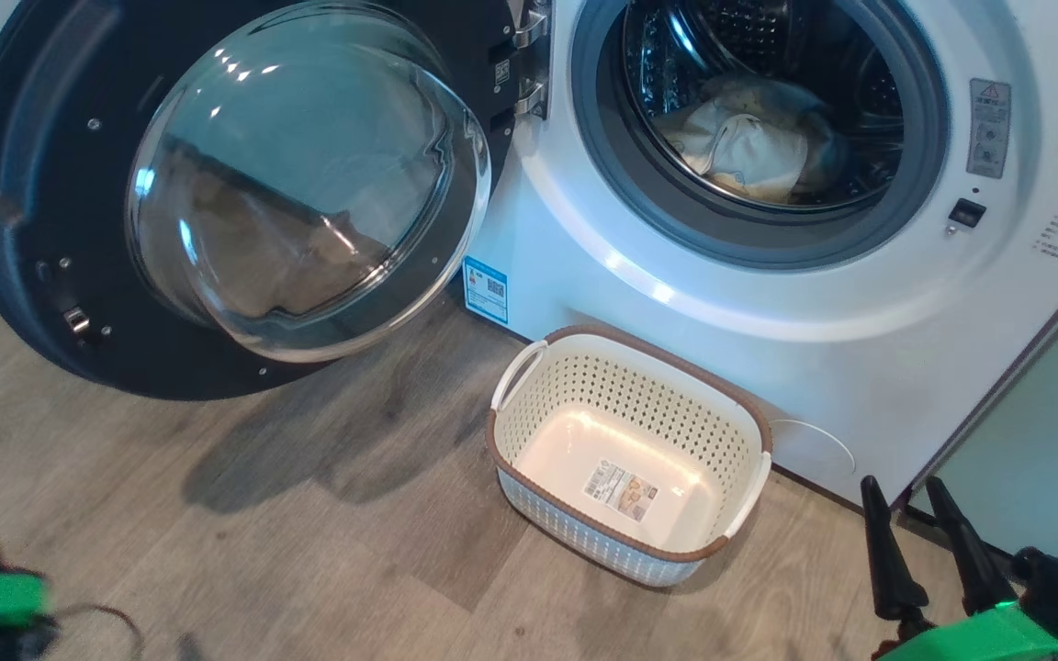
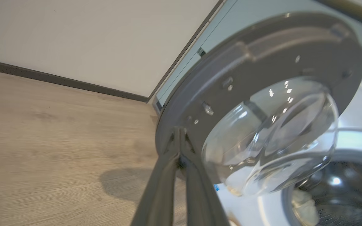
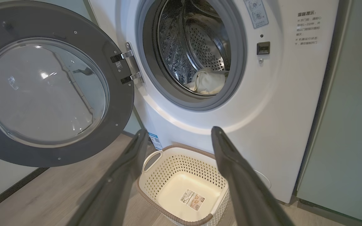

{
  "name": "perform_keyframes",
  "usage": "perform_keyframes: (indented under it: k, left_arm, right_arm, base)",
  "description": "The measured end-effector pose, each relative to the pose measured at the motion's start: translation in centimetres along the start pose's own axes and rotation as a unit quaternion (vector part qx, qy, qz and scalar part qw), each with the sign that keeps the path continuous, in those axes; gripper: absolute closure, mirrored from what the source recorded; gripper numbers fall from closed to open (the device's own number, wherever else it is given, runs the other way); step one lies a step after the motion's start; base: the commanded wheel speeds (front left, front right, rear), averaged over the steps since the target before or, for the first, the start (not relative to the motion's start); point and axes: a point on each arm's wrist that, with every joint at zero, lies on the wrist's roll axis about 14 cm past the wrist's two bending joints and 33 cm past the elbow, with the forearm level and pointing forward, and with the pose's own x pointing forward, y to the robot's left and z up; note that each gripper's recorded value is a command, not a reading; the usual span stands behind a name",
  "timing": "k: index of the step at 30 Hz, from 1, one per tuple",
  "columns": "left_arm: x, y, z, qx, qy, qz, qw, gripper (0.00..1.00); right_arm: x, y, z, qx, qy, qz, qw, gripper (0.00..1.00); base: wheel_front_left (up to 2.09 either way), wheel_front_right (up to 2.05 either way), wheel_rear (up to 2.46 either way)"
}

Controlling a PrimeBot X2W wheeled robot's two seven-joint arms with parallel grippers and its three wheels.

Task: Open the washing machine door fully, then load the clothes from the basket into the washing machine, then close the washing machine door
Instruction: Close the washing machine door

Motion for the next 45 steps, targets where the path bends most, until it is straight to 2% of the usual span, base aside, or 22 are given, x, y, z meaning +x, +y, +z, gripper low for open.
perform_keyframes:
  k: [6, 10, 14, 20, 31, 38, 45]
  left_arm:
    - [3.1, 1.0, 4.5, -0.114, -0.026, 0.008, 0.993, 1.00]
    - [5.2, 1.4, 7.6, -0.198, -0.052, 0.009, 0.979, 1.00]
    - [7.0, 1.9, 9.6, -0.236, -0.051, 0.008, 0.970, 1.00]
    - [10.3, 0.5, 9.2, -0.258, -0.003, 0.005, 0.966, 1.00]
    - [15.0, -3.1, 11.3, -0.296, -0.003, -0.013, 0.955, 1.00]
    - [17.1, -5.4, 13.5, -0.298, 0.006, -0.035, 0.954, 1.00]
    - [18.4, -7.3, 12.5, -0.293, 0.041, -0.040, 0.955, 1.00]
  right_arm:
    - [-0.1, -0.1, -0.4, 0.003, 0.006, -0.001, 1.000, 0.00]
    - [-0.2, -0.4, -0.5, 0.002, 0.007, -0.004, 1.000, 0.00]
    - [-0.4, -0.7, -0.5, 0.001, 0.008, -0.008, 1.000, 0.00]
    - [-0.4, -1.5, -1.4, 0.000, 0.022, -0.011, 1.000, 0.00]
    - [0.1, -2.6, -1.4, -0.007, 0.023, -0.013, 1.000, 0.00]
    - [-0.1, -3.3, -1.8, -0.010, 0.030, -0.017, 0.999, 0.00]
    - [0.2, -3.9, -2.6, -0.008, 0.040, -0.019, 0.999, 0.00]
  base:
    - [0.00, 0.00, 0.00]
    - [0.00, 0.00, 0.00]
    - [0.00, 0.00, 0.00]
    - [0.00, 0.00, 0.00]
    - [0.00, 0.00, 0.00]
    - [0.00, 0.00, 0.00]
    - [0.00, 0.00, 0.00]
